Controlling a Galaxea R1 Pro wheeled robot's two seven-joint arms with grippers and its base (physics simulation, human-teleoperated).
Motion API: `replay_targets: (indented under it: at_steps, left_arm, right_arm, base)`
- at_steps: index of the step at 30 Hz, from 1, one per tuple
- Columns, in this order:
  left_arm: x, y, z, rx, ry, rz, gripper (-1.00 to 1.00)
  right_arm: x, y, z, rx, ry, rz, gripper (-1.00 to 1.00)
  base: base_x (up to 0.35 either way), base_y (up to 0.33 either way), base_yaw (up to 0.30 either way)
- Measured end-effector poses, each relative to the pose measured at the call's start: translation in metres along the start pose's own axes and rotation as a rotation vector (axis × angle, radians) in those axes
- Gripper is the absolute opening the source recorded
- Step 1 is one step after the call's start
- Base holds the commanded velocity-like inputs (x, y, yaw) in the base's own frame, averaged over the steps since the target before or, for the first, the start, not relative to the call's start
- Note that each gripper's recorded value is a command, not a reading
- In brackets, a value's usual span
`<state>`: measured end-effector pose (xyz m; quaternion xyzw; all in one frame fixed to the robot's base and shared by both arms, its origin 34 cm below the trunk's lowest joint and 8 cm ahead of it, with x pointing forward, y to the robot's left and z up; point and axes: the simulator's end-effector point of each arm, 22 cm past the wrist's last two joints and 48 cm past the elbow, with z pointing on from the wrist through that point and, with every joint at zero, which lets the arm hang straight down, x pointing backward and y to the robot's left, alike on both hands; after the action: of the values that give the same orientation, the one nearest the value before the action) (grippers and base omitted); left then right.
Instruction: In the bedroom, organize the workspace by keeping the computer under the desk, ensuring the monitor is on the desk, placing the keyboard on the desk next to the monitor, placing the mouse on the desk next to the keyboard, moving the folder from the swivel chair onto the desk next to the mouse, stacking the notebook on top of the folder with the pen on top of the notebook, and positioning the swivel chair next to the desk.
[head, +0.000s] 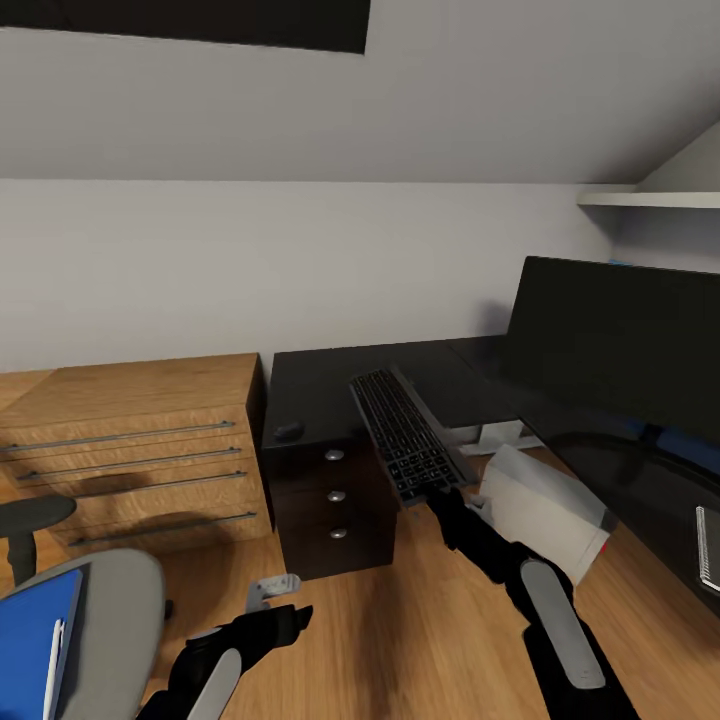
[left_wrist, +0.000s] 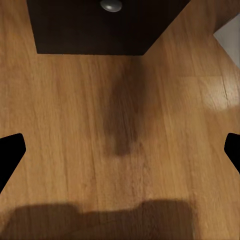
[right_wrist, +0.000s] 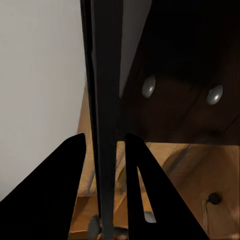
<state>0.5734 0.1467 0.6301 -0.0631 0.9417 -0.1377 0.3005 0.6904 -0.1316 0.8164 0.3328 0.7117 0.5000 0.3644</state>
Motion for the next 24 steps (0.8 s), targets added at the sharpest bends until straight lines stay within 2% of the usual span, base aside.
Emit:
replay_targets:
  at_steps: [3,4,6,8,21,24]
  left_arm:
    - [0.001,-0.001,0.000,0.001,0.001,0.004,1.00]
    - [0.000,0.002,0.000,-0.017,-0.005,0.034,1.00]
    - [0.000,0.003,0.000,-0.024,-0.006,0.042,1.00]
    - [0.000,0.004,0.001,-0.029,-0.005,0.047,1.00]
    - [0.001,0.004,0.001,-0.030,-0.003,0.048,1.00]
    - [0.001,0.004,0.001,-0.030,-0.003,0.048,1.00]
  right_arm:
    - [0.009,0.006,0.023,0.029,0.001,0.025,-1.00]
    - [0.010,-0.002,0.040,0.066,-0.096,0.074,-1.00]
    - [0.016,-0.002,0.045,0.069,-0.123,0.083,-1.00]
    - [0.038,0.002,0.053,0.067,-0.109,0.068,-1.00]
    - [0.044,0.000,0.054,0.070,-0.104,0.068,-1.00]
    - [0.045,0.000,0.054,0.063,-0.100,0.099,-1.00]
  base:
    - [0.000,0.000,0.000]
    - [0.000,0.000,0.000]
    - [0.000,0.000,0.000]
    - [0.000,0.000,0.000]
    - [0.000,0.000,0.000]
    - [0.000,0.000,0.000]
